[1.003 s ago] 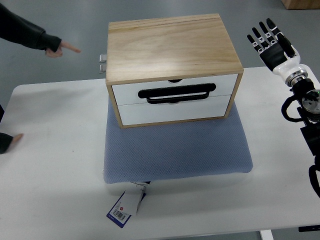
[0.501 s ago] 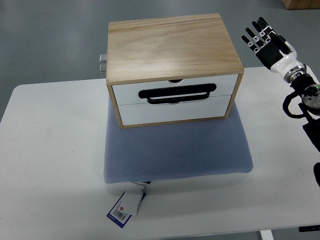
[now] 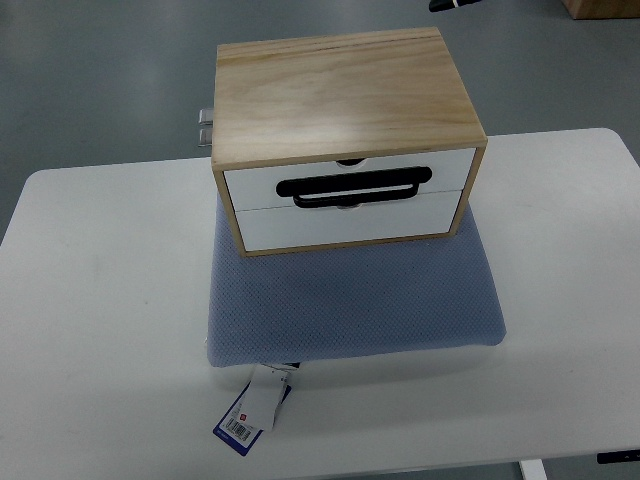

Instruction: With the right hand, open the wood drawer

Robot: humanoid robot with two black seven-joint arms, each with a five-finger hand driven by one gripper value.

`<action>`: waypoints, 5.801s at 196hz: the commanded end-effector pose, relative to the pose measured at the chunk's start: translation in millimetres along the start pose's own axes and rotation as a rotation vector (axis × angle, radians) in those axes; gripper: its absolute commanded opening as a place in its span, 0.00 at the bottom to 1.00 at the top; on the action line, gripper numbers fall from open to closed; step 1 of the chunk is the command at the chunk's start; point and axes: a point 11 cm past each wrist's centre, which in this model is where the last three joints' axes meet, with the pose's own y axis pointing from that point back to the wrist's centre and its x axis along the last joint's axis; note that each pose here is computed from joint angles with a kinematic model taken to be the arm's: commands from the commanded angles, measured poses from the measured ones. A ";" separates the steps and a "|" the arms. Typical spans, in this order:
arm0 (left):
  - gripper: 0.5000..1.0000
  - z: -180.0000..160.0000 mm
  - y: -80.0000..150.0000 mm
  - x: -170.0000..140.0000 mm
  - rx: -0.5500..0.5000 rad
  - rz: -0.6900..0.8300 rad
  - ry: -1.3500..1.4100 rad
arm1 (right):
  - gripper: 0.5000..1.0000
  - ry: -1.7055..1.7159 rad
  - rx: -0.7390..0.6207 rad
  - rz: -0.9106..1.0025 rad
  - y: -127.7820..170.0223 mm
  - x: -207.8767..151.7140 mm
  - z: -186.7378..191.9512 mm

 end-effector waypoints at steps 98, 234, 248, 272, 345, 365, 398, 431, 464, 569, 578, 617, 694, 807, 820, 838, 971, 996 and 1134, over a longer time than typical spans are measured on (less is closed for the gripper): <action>1.00 0.0 -0.1 1.6 0.000 0.004 0.004 | 0.87 0.260 -0.242 -0.385 -28.0 -197.8 -111.4; 1.00 0.0 -0.1 3.7 0.000 0.010 0.006 | 0.87 0.214 -0.375 -0.424 -37.9 -214.3 -32.6; 1.00 0.0 -0.1 3.7 0.000 0.010 0.006 | 0.87 0.221 -0.382 -0.422 -37.7 -213.2 -28.6; 1.00 0.0 -0.1 3.7 0.000 0.010 0.006 | 0.87 0.259 -0.418 -0.430 -34.9 -208.3 -8.9; 1.00 0.0 -0.1 4.2 0.000 0.012 0.006 | 0.87 0.281 -0.469 -0.466 -29.6 -208.1 22.1; 1.00 0.0 -0.1 4.2 0.000 0.012 0.006 | 0.87 0.289 -0.470 -0.482 -28.9 -209.9 23.4; 1.00 0.2 -0.1 4.2 0.000 0.012 0.007 | 0.87 0.314 -0.469 -0.562 -22.6 -211.8 24.5; 1.00 0.2 -0.1 4.2 0.000 0.012 0.007 | 0.87 0.331 -0.460 -0.636 -16.1 -214.0 22.5; 1.00 0.2 -0.1 4.8 0.000 0.013 0.008 | 0.87 0.364 -0.433 -0.714 -6.9 -222.7 15.8; 1.00 0.3 -0.1 5.3 -0.001 0.015 0.009 | 0.86 0.365 -0.377 -0.880 37.9 -231.9 8.2; 1.00 0.3 -0.1 5.3 -0.001 0.015 0.009 | 0.86 0.357 -0.376 -0.885 39.8 -232.5 8.1; 1.00 0.3 -0.1 5.3 -0.001 0.015 0.009 | 0.86 0.332 -0.334 -0.900 48.4 -233.9 -7.5; 1.00 0.2 -0.1 4.8 0.000 0.013 0.008 | 0.87 0.291 -0.136 -0.676 51.7 -165.7 -83.2; 1.00 0.0 -0.1 2.3 0.000 0.007 0.005 | 0.87 -0.821 0.166 0.182 56.4 58.8 105.7; 1.00 0.0 -0.1 2.8 0.000 0.009 0.006 | 0.87 -0.959 0.195 0.251 52.5 46.0 143.7; 1.00 0.0 -0.1 3.3 0.000 0.010 0.006 | 0.87 -1.124 0.207 0.366 42.5 27.5 186.0; 1.00 0.0 0.0 1.7 0.000 0.009 0.006 | 0.88 -1.694 0.469 0.568 17.9 -44.0 273.8; 1.00 -0.2 0.0 1.7 0.002 0.009 0.006 | 0.88 -1.675 0.550 0.486 14.8 -51.5 265.3; 1.00 -1.0 -0.1 1.6 0.003 0.007 0.006 | 0.88 -1.485 0.343 0.622 -9.1 -36.2 252.7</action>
